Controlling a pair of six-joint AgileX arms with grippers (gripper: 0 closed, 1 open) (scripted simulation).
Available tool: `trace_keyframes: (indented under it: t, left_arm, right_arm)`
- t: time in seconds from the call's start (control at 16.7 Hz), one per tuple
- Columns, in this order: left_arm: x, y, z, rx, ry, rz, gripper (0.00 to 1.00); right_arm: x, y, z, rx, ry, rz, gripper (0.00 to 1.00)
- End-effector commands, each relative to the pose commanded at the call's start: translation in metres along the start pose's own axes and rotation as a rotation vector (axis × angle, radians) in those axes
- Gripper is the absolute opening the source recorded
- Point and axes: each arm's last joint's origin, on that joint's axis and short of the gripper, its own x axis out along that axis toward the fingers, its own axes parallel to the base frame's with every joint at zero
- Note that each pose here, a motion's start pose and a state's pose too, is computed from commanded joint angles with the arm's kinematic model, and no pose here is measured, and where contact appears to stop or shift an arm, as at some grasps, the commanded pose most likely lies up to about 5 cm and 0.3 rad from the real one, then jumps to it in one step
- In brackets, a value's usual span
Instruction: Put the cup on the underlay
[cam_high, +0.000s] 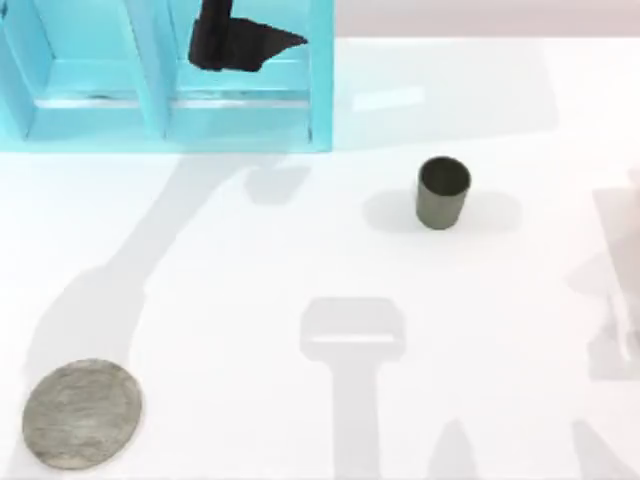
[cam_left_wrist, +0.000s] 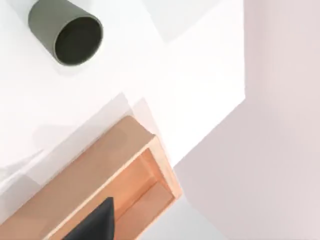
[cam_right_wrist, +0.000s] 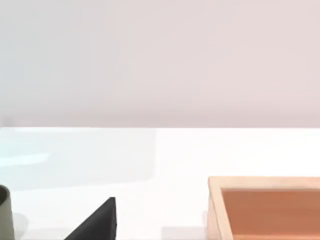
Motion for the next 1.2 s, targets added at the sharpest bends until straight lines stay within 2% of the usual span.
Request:
trace_keyframes:
  t: [0.12,0.3,0.48,0.6,0.78,1.08,1.2]
  left_arm:
    - [0.054,-0.014,0.0,-0.163,0.025,0.116,1.0]
    - [0.13,-0.011,0.002,-0.349,0.021,0.28,1.0]
    - [0.184,0.005,0.006,-0.474,-0.005,0.41,1.0]
    - [0.207,0.016,0.008,-0.53,-0.025,0.472,1.0]
    - [0.22,0.024,0.01,-0.561,-0.039,0.509,1.0]
    - [0.222,0.024,0.013,-0.565,-0.043,0.509,1.0]
    - [0.234,0.03,0.01,-0.562,-0.04,0.509,1.0]
  right_arm:
    - [0.0,0.0,0.0,0.0,0.0,0.0,1.0]
    - [0.0,0.0,0.0,0.0,0.0,0.0,1.0]
    - [0.0,0.0,0.0,0.0,0.0,0.0,1.0]
    - [0.0,0.0,0.0,0.0,0.0,0.0,1.0]
    - [0.0,0.0,0.0,0.0,0.0,0.0,1.0]
    - [0.0,0.0,0.0,0.0,0.0,0.0,1.0]
    - [0.0,0.0,0.0,0.0,0.0,0.0,1.0]
